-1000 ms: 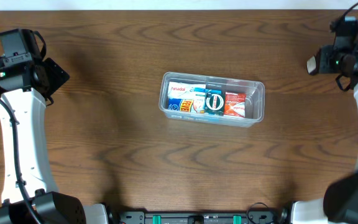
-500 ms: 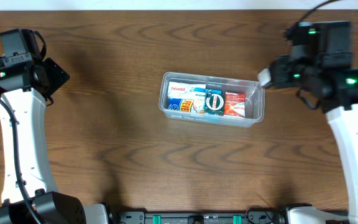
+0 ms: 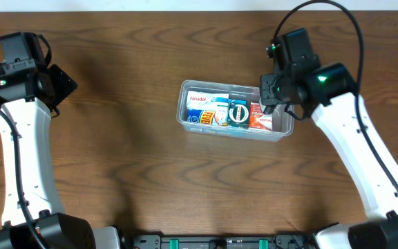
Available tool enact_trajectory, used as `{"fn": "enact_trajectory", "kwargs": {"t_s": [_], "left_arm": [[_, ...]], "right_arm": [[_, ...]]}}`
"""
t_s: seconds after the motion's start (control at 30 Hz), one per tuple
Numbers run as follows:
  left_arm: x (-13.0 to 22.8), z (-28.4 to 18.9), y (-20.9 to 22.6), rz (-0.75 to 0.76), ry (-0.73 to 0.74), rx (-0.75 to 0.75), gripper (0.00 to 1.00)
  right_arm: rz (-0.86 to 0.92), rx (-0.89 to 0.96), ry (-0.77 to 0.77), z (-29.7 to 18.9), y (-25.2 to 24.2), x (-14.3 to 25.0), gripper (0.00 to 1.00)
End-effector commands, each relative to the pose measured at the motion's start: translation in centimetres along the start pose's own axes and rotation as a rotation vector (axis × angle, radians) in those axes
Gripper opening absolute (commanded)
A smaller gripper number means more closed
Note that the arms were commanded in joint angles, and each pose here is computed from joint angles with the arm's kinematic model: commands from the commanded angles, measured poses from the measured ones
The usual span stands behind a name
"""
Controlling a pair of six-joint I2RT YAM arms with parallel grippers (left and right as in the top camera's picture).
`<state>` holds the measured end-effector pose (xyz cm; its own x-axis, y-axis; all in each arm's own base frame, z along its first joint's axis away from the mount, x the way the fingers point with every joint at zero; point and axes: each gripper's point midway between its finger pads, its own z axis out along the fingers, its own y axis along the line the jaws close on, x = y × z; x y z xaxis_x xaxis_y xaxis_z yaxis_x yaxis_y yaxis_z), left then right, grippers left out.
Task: Pack container
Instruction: 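Carry the bottle with right gripper to the container's right end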
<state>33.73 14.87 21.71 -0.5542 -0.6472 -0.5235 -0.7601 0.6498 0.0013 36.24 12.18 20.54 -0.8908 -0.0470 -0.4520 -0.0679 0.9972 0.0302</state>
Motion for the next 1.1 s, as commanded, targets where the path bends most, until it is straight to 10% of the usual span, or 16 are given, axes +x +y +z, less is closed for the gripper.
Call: {"fn": "enact_trajectory", "kwargs": {"t_s": [0.0, 1.07], "left_arm": [[-0.2, 0.1, 0.0, -0.008, 0.002, -0.004, 0.98], [-0.2, 0.1, 0.0, -0.008, 0.001, -0.004, 0.98]], "right_arm": [[0.106, 0.101, 0.012, 0.9, -1.4, 0.3, 0.24], [0.162, 0.322, 0.019, 5.4, -5.2, 3.0, 0.25]]}}
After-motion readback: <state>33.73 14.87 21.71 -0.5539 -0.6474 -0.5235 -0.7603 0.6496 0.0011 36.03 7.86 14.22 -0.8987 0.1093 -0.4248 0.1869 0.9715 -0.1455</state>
